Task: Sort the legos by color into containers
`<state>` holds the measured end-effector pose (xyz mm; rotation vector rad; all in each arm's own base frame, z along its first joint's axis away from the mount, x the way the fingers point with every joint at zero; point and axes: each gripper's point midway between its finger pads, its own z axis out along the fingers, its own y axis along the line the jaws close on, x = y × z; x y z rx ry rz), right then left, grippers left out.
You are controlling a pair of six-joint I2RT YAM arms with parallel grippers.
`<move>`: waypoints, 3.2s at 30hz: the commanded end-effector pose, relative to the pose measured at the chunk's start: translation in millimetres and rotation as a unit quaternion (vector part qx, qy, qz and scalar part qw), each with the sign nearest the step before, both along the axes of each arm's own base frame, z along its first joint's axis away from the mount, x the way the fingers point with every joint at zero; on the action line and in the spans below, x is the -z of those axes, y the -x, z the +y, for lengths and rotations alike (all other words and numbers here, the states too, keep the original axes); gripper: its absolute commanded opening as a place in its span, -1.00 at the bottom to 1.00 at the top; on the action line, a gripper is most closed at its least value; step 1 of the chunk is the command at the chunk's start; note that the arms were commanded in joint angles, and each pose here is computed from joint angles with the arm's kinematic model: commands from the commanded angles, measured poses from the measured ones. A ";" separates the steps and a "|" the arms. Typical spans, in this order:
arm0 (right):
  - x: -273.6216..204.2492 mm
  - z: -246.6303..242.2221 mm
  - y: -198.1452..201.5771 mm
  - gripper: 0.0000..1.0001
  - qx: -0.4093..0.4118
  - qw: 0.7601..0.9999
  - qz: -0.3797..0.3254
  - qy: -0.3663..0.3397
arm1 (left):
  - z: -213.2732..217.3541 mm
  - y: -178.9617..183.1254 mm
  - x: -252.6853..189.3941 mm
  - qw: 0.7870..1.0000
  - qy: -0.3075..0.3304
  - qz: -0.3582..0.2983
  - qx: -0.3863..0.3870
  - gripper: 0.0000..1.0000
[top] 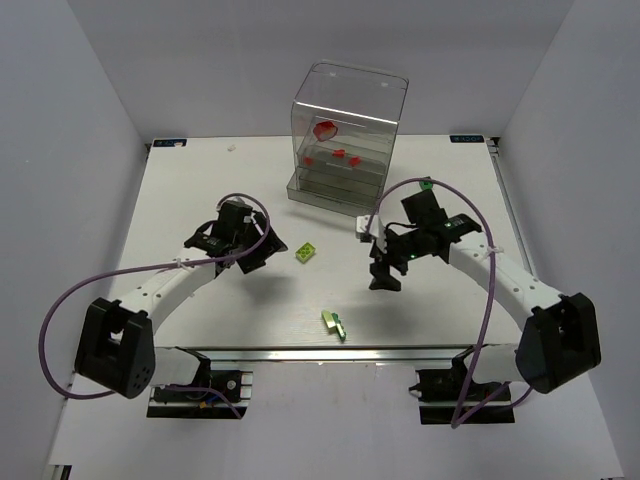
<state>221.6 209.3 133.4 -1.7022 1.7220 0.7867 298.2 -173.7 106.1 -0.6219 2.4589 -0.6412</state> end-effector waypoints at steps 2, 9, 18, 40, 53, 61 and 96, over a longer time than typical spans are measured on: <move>-20.3 39.1 -20.4 0.78 0.147 0.988 0.045 0.004 | 15.5 10.2 -23.3 0.998 -0.035 -0.037 0.024 0.64; -2.5 55.6 24.8 0.79 0.242 0.946 0.191 0.097 | 23.0 28.4 -47.1 0.996 0.010 -0.089 -0.008 0.76; 11.3 52.3 80.1 0.78 0.191 0.948 0.200 0.155 | 42.0 49.8 -52.2 0.992 0.026 -0.109 -0.060 0.76; 71.9 78.3 106.9 0.69 0.163 0.948 0.165 0.219 | 47.7 76.2 -52.5 0.989 0.055 -0.109 -0.078 0.76; 96.6 85.7 97.0 0.52 0.178 0.943 0.160 0.231 | 48.0 79.0 -57.3 0.987 0.070 -0.113 -0.087 0.78; 106.2 83.0 93.0 0.09 0.187 0.940 0.148 0.245 | 47.0 76.9 -59.4 0.986 0.074 -0.118 -0.088 0.78; -30.4 145.6 -51.1 -1.00 0.198 0.979 0.042 0.016 | -51.6 65.5 -59.0 0.940 0.310 -0.121 0.078 0.80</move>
